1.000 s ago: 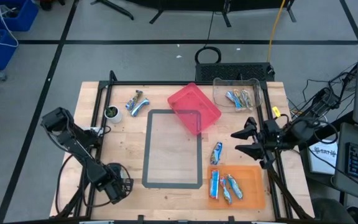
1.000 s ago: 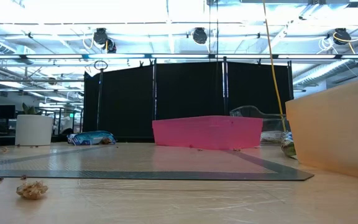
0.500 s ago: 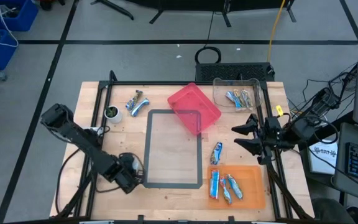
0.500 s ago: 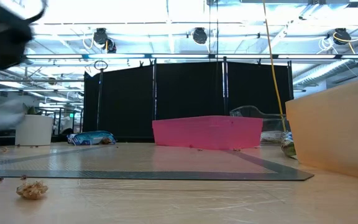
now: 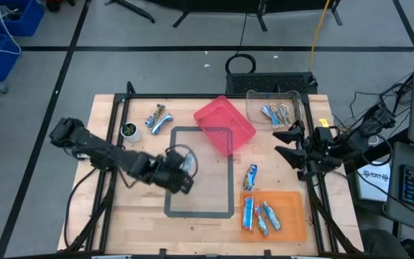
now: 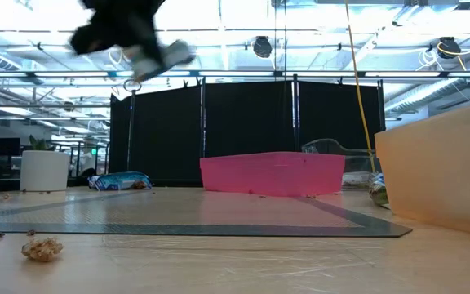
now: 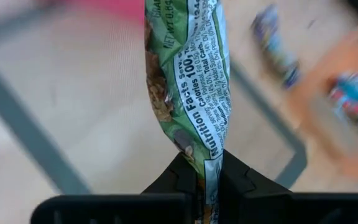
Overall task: Pick and place Granola Bars by type
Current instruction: Put the yellow granola bar into the transparent bin
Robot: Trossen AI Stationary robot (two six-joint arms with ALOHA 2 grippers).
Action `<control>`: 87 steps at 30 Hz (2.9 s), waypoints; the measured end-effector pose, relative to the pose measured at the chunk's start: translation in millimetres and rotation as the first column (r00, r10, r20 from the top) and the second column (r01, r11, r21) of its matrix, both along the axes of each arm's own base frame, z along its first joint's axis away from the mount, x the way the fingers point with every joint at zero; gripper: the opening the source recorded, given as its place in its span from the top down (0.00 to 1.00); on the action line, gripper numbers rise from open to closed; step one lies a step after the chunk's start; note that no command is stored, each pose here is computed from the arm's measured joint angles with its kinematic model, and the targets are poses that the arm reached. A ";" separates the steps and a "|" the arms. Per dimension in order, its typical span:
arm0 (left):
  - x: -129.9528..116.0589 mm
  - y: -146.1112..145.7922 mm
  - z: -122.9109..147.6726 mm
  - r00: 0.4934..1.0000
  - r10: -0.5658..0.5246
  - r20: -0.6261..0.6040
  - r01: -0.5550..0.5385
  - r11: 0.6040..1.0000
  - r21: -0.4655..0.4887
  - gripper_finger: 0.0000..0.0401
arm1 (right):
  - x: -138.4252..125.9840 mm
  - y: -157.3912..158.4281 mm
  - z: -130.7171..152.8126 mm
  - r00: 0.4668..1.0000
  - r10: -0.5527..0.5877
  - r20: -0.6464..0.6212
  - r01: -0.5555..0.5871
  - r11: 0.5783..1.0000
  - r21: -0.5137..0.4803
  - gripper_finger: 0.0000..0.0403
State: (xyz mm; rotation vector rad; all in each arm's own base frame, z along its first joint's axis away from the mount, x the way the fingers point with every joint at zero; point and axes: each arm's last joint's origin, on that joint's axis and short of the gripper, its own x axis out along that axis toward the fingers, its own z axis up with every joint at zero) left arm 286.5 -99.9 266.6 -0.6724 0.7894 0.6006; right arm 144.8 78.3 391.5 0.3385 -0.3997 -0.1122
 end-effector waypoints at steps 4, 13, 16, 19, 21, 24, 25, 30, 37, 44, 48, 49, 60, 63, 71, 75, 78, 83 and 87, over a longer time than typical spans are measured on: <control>18.6 21.2 32.5 0.993 -0.081 0.080 0.070 0.989 0.132 0.93 | 4.5 -7.7 10.1 0.998 -0.054 0.018 0.053 0.999 0.012 0.45; 48.9 53.9 101.9 0.900 -0.304 0.313 0.157 0.895 0.418 0.94 | 27.8 -26.7 43.7 0.995 -0.094 -0.021 0.092 0.990 -0.107 0.45; 52.6 61.3 119.0 0.865 -0.346 0.364 0.145 0.866 0.479 0.94 | 42.9 -32.1 56.1 0.986 -0.119 -0.114 0.099 0.981 -0.168 0.45; 53.8 65.1 131.2 0.839 -0.398 0.371 0.151 0.825 0.544 0.94 | 58.9 -38.6 69.3 0.976 -0.130 -0.176 0.086 0.968 -0.236 0.45; 54.1 65.7 139.3 0.822 -0.429 0.373 0.145 0.793 0.591 0.94 | 69.0 -42.9 74.5 0.970 -0.118 -0.215 0.057 0.962 -0.268 0.44; 54.6 65.4 148.8 0.798 -0.466 0.382 0.128 0.751 0.648 0.94 | 84.0 -47.9 77.1 0.962 -0.112 -0.250 0.044 0.964 -0.263 0.40; 54.7 65.6 151.1 0.794 -0.474 0.381 0.121 0.737 0.665 0.94 | 88.3 -49.1 76.7 0.960 -0.106 -0.257 0.037 0.964 -0.262 0.39; 54.7 65.4 163.1 0.762 -0.516 0.391 0.090 0.683 0.725 0.94 | 106.0 -52.3 68.5 0.948 -0.122 -0.294 0.044 0.965 -0.258 0.31; 55.1 65.2 164.7 0.742 -0.554 0.378 0.108 0.655 0.748 0.94 | 128.6 -54.6 59.5 0.950 -0.127 -0.284 0.062 0.971 -0.229 0.30; 55.4 66.8 162.8 0.741 -0.564 0.363 0.131 0.652 0.747 0.94 | 145.2 -61.9 48.5 0.948 -0.081 -0.306 0.036 0.988 -0.149 0.36; 55.7 70.0 158.8 0.750 -0.566 0.343 0.162 0.660 0.734 0.94 | 146.6 -61.7 49.2 0.954 -0.077 -0.291 0.037 0.989 -0.143 0.46; 55.7 70.0 158.5 0.749 -0.565 0.345 0.164 0.663 0.730 0.94 | 146.9 -61.6 49.8 0.956 -0.077 -0.283 0.038 0.989 -0.141 0.50; 56.3 71.3 162.3 0.736 -0.555 0.386 0.127 0.675 0.727 0.87 | 146.4 -60.0 55.5 0.973 -0.010 -0.231 -0.035 0.981 -0.191 0.97; 56.2 71.6 162.6 0.742 -0.544 0.391 0.115 0.678 0.726 0.76 | 146.5 -62.3 55.3 0.973 -0.006 -0.231 -0.038 0.982 -0.184 0.96; 49.4 75.3 165.7 0.796 -0.455 0.400 0.041 0.699 0.714 0.55 | 132.5 -70.6 62.2 0.970 -0.043 -0.239 -0.009 0.977 -0.212 0.98; 34.3 84.0 176.8 0.807 -0.428 0.406 0.007 0.696 0.718 0.43 | 116.4 -78.9 64.2 0.952 -0.077 -0.297 0.011 0.976 -0.216 0.99; 22.0 94.2 184.9 0.812 -0.408 0.416 -0.012 0.702 0.712 0.34 | 104.0 -89.3 63.3 0.923 -0.155 -0.352 0.087 0.975 -0.202 0.99; 5.5 107.5 185.5 0.846 -0.361 0.393 0.006 0.743 0.669 0.21 | 85.1 -115.5 59.5 0.858 -0.269 -0.438 0.215 0.962 -0.170 0.99; -8.0 113.9 184.1 0.876 -0.315 0.366 0.017 0.777 0.630 0.15 | 77.3 -138.1 54.8 0.798 -0.354 -0.488 0.309 0.935 -0.174 0.99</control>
